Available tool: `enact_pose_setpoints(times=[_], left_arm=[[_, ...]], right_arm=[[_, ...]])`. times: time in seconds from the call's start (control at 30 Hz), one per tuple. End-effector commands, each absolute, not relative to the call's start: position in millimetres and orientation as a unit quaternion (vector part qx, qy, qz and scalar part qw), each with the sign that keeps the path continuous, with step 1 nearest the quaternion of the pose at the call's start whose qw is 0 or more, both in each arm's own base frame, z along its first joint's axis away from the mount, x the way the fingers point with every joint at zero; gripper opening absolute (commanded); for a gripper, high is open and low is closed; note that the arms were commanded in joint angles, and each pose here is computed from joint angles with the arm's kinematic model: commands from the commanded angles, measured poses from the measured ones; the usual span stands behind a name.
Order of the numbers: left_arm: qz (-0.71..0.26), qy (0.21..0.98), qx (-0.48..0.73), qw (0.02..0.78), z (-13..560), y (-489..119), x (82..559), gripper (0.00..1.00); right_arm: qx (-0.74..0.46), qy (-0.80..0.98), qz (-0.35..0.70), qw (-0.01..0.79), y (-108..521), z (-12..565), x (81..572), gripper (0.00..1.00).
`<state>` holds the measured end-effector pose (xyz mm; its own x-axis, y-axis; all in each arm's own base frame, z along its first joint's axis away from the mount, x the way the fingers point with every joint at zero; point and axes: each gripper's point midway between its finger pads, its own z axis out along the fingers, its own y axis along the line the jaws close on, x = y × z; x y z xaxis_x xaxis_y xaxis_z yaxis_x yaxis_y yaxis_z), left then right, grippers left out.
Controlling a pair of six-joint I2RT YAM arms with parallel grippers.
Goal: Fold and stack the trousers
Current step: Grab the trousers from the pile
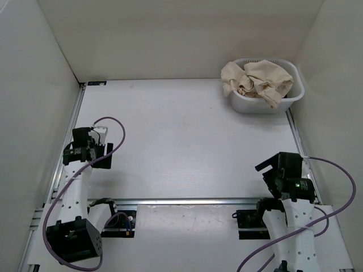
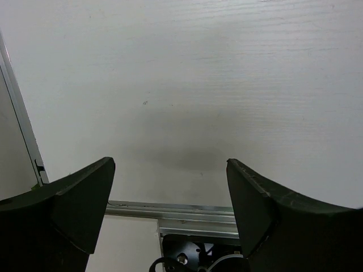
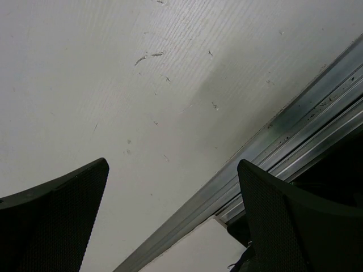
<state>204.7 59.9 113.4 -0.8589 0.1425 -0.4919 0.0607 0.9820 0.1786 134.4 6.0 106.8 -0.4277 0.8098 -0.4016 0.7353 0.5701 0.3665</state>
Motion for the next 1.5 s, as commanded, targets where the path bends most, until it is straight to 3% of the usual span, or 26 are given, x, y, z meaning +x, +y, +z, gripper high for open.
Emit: enact_pose_setpoints(times=[0.0, 0.13, 0.17, 0.33, 0.37, 0.53, 0.6, 0.63, 0.8, 0.93, 1.03, 1.07, 1.13, 1.17, 1.2, 1.23, 1.33, 1.47], left_arm=[[0.074, 0.957, 0.056, 0.276, 117.3, 58.9, 211.6, 0.92], [0.073, 0.958, 0.056, 0.273, 118.2, 59.5, 214.5, 0.94], [0.075, 0.956, 0.056, 0.279, 124.9, 60.7, 219.9, 1.00], [0.054, 0.953, 0.063, 0.290, 144.1, 58.6, 249.4, 1.00], [0.052, 0.950, 0.065, 0.301, 155.0, 59.0, 260.4, 1.00], [0.040, 0.959, 0.047, 0.276, 154.5, 66.8, 303.1, 1.00], [0.041, 0.956, 0.041, 0.289, 169.6, 70.7, 323.3, 1.00], [0.037, 0.959, 0.046, 0.277, 164.7, 68.7, 330.7, 1.00], [0.043, 0.955, 0.053, 0.290, 192.4, 63.7, 370.9, 1.00], [0.008, 0.902, 0.089, 0.421, 302.5, 39.4, 418.2, 1.00], [-0.034, 0.862, 0.118, 0.492, 350.7, 19.6, 438.9, 1.00], [-0.054, 0.859, 0.128, 0.492, 348.8, 12.8, 445.7, 1.00], [-0.085, 0.851, 0.151, 0.495, 350.2, 0.3, 447.2, 1.00], [-0.107, 0.845, 0.168, 0.497, 352.1, -8.6, 445.6, 0.93], [-0.115, 0.846, 0.170, 0.492, 346.9, -10.6, 448.3, 0.89], [-0.119, 0.845, 0.172, 0.492, 347.2, -12.1, 448.0, 0.87], [-0.122, 0.853, 0.173, 0.477, 332.1, -11.6, 449.2, 0.81], [-0.121, 0.864, 0.170, 0.458, 315.7, -11.6, 432.8, 0.71]], right_arm=[[0.446, 0.844, 0.063, 0.290, 2.2, 115.9, 144.9, 0.99], [0.375, 0.860, 0.084, 0.336, 5.4, 150.6, 177.0, 0.99], [0.366, 0.859, 0.085, 0.348, 4.5, 161.1, 183.5, 0.99], [0.311, 0.852, 0.028, 0.420, -22.2, 230.4, 244.8, 0.99], [0.299, 0.840, 0.026, 0.452, -26.0, 263.3, 262.4, 0.99], [0.233, 0.869, -0.013, 0.437, -38.2, 305.5, 374.5, 0.99], [0.218, 0.888, -0.033, 0.403, -44.7, 288.5, 423.8, 0.99], [0.213, 0.871, -0.029, 0.442, -46.4, 325.9, 445.1, 0.99], [0.194, 0.882, -0.012, 0.429, -47.3, 279.7, 533.2, 0.99], [0.181, 0.890, -0.007, 0.419, -45.5, 241.0, 560.0, 0.99], [0.171, 0.902, -0.009, 0.396, -45.2, 210.4, 568.2, 0.99], [0.169, 0.904, -0.006, 0.391, -43.7, 205.3, 569.3, 0.96], [0.165, 0.908, 0.004, 0.385, -39.7, 198.4, 570.7, 0.69], [0.158, 0.909, 0.008, 0.384, -38.0, 198.3, 570.7, 0.49], [0.158, 0.908, 0.008, 0.389, -37.9, 203.4, 569.9, 0.15], [0.168, 0.904, 0.007, 0.394, -39.3, 209.4, 569.0, 0.03], [0.176, 0.882, 0.016, 0.437, -38.1, 253.7, 563.4, 0.00], [0.148, 0.827, 0.058, 0.539, -9.0, 366.4, 530.7, 0.00]])
